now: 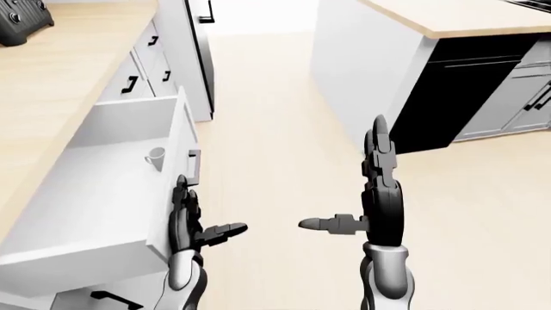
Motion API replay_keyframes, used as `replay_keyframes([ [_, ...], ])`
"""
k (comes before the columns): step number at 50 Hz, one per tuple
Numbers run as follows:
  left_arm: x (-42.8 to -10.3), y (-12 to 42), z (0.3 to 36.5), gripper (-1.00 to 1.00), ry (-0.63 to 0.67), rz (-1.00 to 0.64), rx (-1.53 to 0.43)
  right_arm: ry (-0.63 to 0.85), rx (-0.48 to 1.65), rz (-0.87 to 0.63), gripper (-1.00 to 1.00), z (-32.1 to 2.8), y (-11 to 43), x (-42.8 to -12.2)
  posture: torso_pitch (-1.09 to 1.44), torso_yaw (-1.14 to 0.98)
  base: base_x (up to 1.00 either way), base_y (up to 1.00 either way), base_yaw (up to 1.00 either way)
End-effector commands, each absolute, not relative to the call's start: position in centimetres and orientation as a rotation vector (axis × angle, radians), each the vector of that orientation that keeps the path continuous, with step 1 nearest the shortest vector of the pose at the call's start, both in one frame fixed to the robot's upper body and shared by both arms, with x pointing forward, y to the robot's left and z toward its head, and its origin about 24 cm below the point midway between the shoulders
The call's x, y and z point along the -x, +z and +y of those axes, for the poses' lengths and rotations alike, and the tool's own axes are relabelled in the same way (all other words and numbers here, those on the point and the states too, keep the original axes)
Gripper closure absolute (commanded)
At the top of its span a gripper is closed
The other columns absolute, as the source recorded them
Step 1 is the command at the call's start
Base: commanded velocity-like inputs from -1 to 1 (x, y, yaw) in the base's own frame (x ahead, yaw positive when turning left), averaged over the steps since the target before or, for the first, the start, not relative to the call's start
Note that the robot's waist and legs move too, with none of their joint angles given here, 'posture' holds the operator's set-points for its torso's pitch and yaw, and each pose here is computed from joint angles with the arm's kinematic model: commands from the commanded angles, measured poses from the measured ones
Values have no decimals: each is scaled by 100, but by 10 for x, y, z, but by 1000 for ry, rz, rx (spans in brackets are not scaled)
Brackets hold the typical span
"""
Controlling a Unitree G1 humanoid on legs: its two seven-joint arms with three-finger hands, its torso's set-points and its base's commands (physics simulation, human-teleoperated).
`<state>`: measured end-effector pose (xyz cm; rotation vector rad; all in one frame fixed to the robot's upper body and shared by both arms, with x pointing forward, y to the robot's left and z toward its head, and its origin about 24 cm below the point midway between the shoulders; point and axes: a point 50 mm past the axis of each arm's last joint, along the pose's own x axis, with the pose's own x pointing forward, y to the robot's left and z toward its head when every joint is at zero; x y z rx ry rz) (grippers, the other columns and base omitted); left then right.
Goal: Close the right drawer.
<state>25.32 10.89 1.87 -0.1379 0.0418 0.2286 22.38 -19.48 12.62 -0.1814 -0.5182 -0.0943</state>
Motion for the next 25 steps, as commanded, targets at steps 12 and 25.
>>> replay_keyframes([
  [12,-261,34,121,-100,328,-27,175,-90,188,-599,-100,-193,140,-222,0,0,0,0,0],
  [25,-262,40,133,-100,404,-67,185,-92,190,-598,-100,-193,140,-222,0,0,0,0,0],
])
